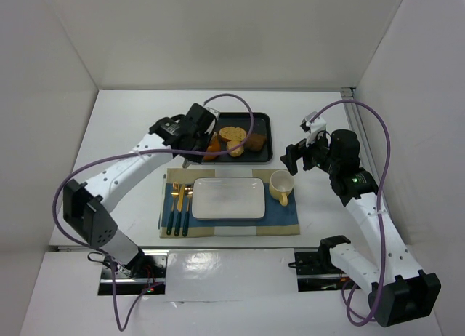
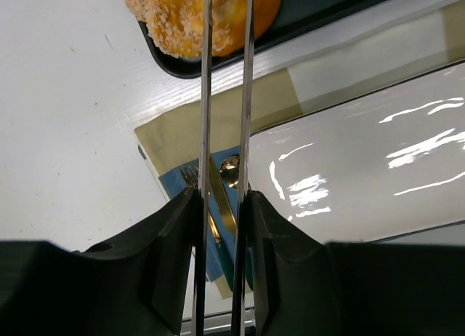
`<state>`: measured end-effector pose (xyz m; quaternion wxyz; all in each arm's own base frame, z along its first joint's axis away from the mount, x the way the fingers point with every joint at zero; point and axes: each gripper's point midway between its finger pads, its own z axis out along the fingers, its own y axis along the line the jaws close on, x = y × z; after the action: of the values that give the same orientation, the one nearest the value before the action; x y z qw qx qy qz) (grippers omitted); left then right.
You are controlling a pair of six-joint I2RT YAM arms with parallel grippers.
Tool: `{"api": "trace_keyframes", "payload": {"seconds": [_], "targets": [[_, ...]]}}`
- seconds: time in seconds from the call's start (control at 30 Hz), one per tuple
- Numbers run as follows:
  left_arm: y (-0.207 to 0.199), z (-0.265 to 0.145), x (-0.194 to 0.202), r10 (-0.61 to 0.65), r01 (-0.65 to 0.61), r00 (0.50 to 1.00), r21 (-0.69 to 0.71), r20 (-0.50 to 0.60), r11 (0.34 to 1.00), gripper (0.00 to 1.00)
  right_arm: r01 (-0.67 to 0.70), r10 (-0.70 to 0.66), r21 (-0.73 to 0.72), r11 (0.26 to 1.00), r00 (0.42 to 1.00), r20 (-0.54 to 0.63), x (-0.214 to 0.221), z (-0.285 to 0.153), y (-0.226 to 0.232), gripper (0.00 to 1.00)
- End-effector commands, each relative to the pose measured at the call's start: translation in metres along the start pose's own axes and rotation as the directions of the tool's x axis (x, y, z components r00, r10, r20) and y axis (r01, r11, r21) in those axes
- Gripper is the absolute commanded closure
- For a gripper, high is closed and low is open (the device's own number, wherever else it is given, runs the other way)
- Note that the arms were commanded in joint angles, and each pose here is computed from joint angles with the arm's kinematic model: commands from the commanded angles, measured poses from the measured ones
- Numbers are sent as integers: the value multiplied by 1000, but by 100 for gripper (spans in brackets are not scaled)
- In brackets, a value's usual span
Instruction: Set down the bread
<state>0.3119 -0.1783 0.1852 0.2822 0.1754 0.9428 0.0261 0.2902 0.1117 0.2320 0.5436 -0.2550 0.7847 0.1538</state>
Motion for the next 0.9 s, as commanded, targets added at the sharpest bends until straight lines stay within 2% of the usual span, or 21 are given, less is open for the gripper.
{"api": "trace_keyframes", "payload": {"seconds": [0.0, 0.2, 0.33, 0.5, 0.87], "targets": [[5, -40, -37, -89, 79, 980, 64, 179, 995, 100, 11, -11, -18, 1000, 1000, 4, 0, -1, 5, 1], [13, -62, -46, -121, 105, 960, 79, 251, 991, 100, 11, -11, -18, 1000, 1000, 4, 0, -1, 5, 1], [19, -69, -45, -131, 115, 957, 77, 260, 990, 100, 11, -11, -18, 1000, 1000, 4, 0, -1, 5, 1], [13, -90, -40, -148, 110, 951, 150, 272, 983, 100, 11, -11, -9, 1000, 1000, 2, 0, -1, 3, 1], [-33, -132, 34, -21, -75, 973, 397, 231, 915, 100, 8, -8, -11, 1000, 1000, -6, 2, 0, 3, 1]]}}
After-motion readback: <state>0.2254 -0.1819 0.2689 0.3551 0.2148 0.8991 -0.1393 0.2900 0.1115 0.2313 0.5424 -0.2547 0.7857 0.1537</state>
